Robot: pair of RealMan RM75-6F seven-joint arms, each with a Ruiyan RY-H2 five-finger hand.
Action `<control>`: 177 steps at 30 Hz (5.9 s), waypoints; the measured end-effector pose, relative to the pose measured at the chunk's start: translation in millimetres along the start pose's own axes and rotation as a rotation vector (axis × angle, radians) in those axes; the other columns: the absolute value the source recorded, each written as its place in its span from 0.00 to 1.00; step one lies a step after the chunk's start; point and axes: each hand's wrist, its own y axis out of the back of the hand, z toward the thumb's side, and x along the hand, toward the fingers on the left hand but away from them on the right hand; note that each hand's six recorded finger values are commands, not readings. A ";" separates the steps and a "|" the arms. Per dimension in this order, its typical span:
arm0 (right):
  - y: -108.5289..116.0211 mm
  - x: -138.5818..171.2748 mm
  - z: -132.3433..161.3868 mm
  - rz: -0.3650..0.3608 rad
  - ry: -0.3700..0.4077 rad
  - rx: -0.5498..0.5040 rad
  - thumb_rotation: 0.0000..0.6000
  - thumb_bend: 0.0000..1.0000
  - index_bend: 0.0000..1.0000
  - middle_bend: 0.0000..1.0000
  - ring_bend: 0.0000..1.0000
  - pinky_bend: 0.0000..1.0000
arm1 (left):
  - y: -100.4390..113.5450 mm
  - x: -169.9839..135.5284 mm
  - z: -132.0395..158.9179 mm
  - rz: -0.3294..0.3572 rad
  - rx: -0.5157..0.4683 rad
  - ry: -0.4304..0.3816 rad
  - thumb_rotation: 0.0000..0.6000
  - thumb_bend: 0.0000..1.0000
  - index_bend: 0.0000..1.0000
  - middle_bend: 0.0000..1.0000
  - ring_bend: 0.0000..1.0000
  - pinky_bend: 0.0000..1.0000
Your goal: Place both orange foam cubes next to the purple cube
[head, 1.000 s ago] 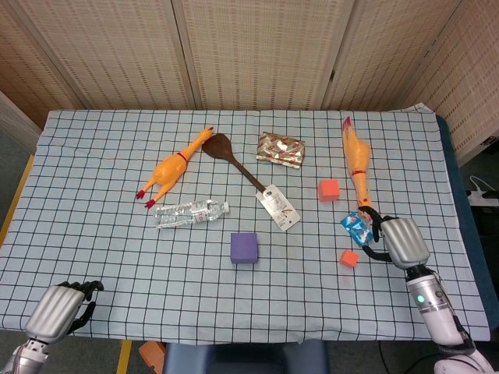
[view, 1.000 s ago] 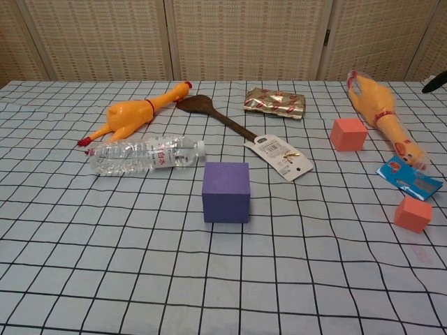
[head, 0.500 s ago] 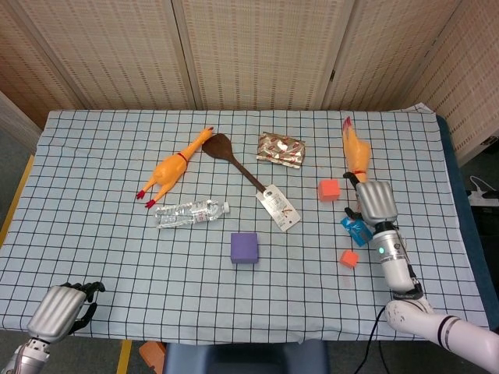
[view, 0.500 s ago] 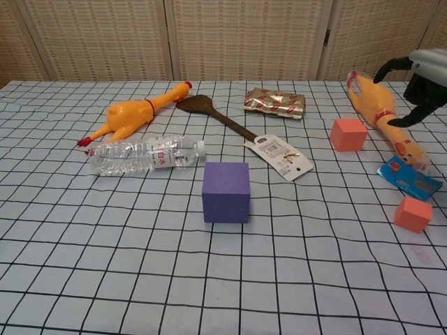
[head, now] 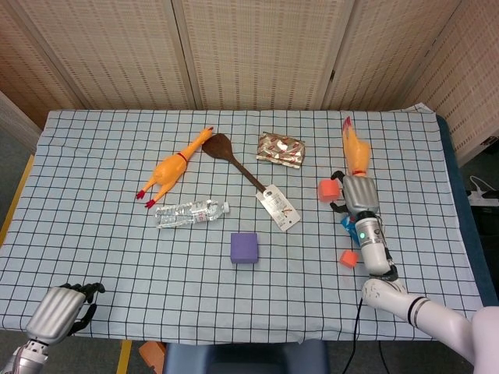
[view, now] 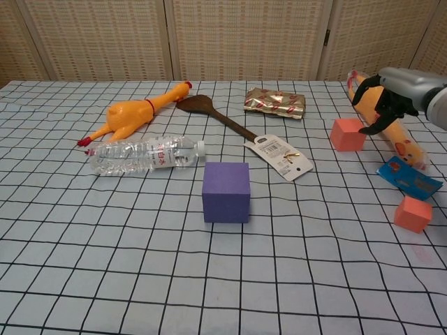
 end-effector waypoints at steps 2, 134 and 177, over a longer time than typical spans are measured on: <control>-1.4 -5.8 -1.3 -0.006 -0.011 -0.008 1.00 0.12 0.36 0.94 0.79 0.85 | 0.3 0.0 0.3 0.002 0.000 -0.002 1.00 0.50 0.40 0.52 0.56 0.59; -93.6 90.5 134.6 0.139 0.310 -0.145 1.00 0.12 0.67 0.99 0.85 0.91 | -3.4 -0.1 3.9 -0.012 0.023 -0.016 1.00 0.50 0.40 0.52 0.57 0.60; -54.0 114.3 85.0 0.243 0.248 -0.024 1.00 0.56 0.43 1.00 0.86 0.92 | -5.3 -0.4 5.9 -0.020 0.029 -0.021 1.00 0.50 0.40 0.52 0.57 0.60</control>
